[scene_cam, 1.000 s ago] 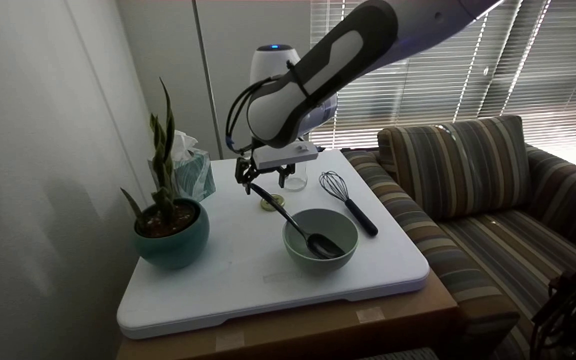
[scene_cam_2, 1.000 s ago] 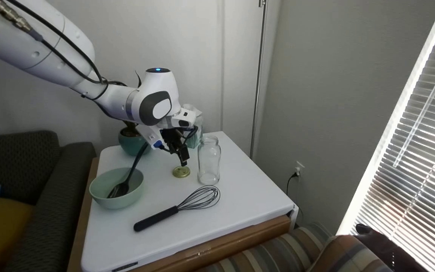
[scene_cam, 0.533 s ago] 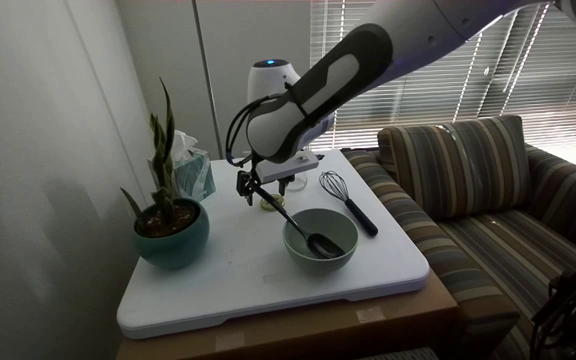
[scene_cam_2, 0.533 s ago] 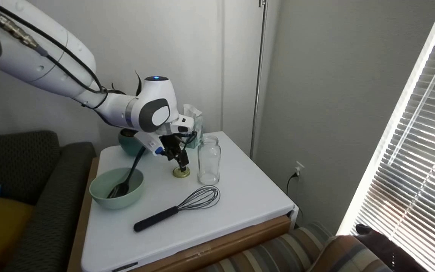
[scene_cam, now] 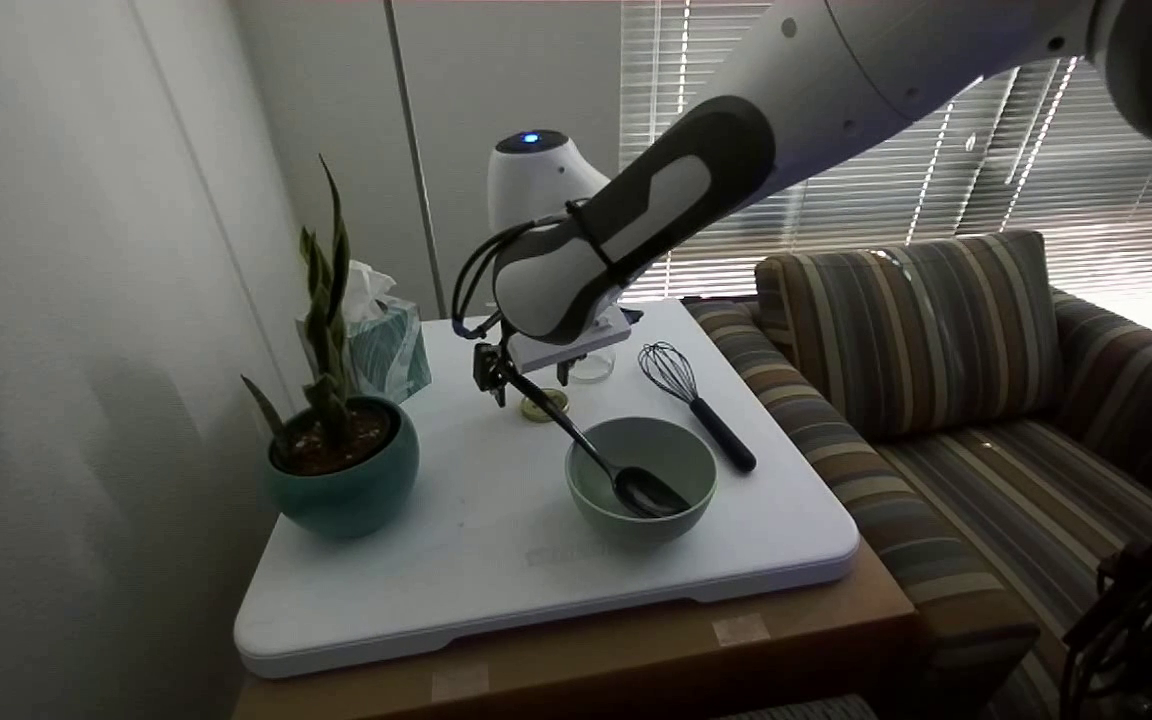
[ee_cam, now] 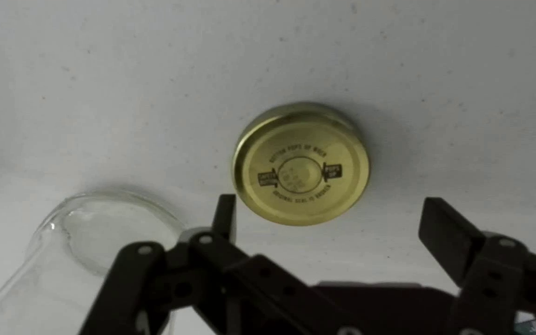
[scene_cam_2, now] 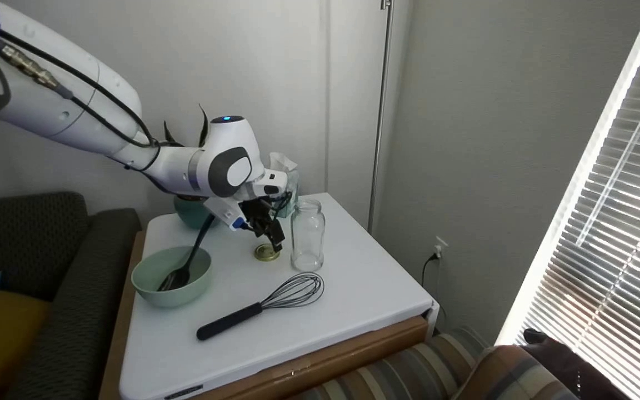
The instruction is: Pick the lid on the table and place it on top of the bottle
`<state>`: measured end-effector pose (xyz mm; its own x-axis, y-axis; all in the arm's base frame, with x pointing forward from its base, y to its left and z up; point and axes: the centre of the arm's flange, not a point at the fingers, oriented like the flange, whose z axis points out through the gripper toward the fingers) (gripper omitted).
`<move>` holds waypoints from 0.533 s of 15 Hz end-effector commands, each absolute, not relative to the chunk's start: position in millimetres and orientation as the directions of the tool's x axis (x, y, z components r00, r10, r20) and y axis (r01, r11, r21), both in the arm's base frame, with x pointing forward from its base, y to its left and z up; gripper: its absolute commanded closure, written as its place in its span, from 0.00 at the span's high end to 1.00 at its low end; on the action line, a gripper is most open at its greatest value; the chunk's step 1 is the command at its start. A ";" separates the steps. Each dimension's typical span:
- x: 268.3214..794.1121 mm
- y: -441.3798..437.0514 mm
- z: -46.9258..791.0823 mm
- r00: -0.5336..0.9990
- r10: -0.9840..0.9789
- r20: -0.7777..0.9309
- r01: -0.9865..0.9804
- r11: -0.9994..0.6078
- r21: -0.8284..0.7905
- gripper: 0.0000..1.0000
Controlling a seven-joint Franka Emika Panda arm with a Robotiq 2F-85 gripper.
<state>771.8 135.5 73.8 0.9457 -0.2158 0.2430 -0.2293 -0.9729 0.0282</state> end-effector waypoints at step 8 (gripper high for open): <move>777.5 109.1 75.8 0.910 -0.304 0.280 -0.332 -0.942 0.056 1.00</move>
